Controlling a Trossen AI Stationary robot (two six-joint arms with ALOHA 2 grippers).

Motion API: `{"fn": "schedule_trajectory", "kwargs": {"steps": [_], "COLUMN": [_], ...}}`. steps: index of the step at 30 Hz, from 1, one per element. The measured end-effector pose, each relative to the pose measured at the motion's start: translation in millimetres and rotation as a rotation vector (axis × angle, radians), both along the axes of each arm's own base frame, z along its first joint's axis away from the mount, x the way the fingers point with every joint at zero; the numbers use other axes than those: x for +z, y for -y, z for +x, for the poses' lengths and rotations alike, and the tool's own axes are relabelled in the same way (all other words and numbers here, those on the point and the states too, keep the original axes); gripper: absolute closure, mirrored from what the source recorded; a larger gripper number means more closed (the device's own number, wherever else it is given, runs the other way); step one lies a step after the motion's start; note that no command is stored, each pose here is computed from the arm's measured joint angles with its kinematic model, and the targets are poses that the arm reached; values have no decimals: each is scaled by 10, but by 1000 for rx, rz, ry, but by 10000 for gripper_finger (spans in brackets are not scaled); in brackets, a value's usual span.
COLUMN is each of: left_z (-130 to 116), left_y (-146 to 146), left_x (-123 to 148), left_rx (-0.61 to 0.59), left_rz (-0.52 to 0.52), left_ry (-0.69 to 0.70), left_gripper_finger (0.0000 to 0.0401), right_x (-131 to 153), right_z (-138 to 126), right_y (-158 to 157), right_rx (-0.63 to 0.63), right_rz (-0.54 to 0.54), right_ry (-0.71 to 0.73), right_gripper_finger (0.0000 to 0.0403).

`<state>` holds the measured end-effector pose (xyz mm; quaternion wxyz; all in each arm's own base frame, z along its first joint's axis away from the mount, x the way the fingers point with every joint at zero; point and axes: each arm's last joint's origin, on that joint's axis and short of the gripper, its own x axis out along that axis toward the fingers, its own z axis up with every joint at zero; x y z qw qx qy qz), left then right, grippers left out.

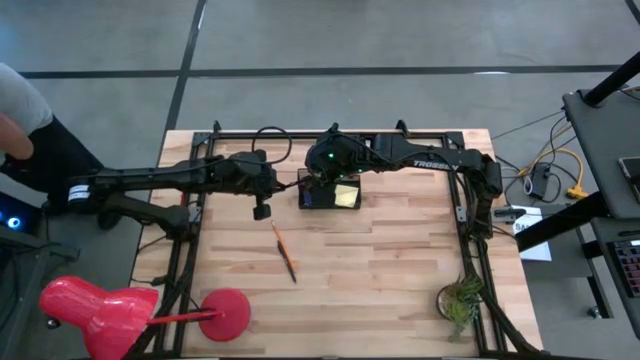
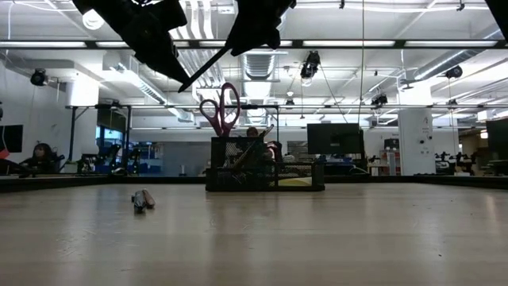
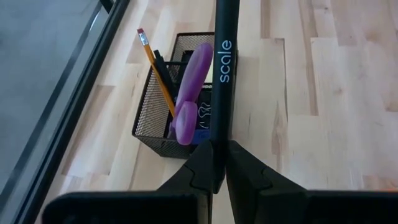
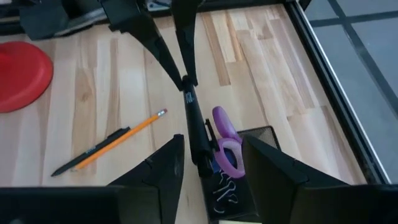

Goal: Pick and place office supplies into organizer
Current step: Put the top black pen into the black desk organizer

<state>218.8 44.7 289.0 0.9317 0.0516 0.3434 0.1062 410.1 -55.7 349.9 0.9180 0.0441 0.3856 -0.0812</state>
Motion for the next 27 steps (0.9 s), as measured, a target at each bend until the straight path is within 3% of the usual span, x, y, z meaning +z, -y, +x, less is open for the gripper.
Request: {"fn": "schedule_trajectory", "kwargs": {"steps": [9,21,27], "left_z": [24,28,28], "left_y": [-5,-6,-6], "left_x": [-2,-9,-11], "left_rx": [1,2,3], "left_rz": [3,4,3], "left_ry": [14,11,11], "left_gripper_finger": [394,388,386], "right_x": [5,6,8], "right_z": [5,7,9], "right_y": [1,-3,-3], "right_rx": [-2,-11,-20], "right_rz": [1,20,38], "right_ry": [8,12,18], "right_gripper_finger": [270,340,348]}}
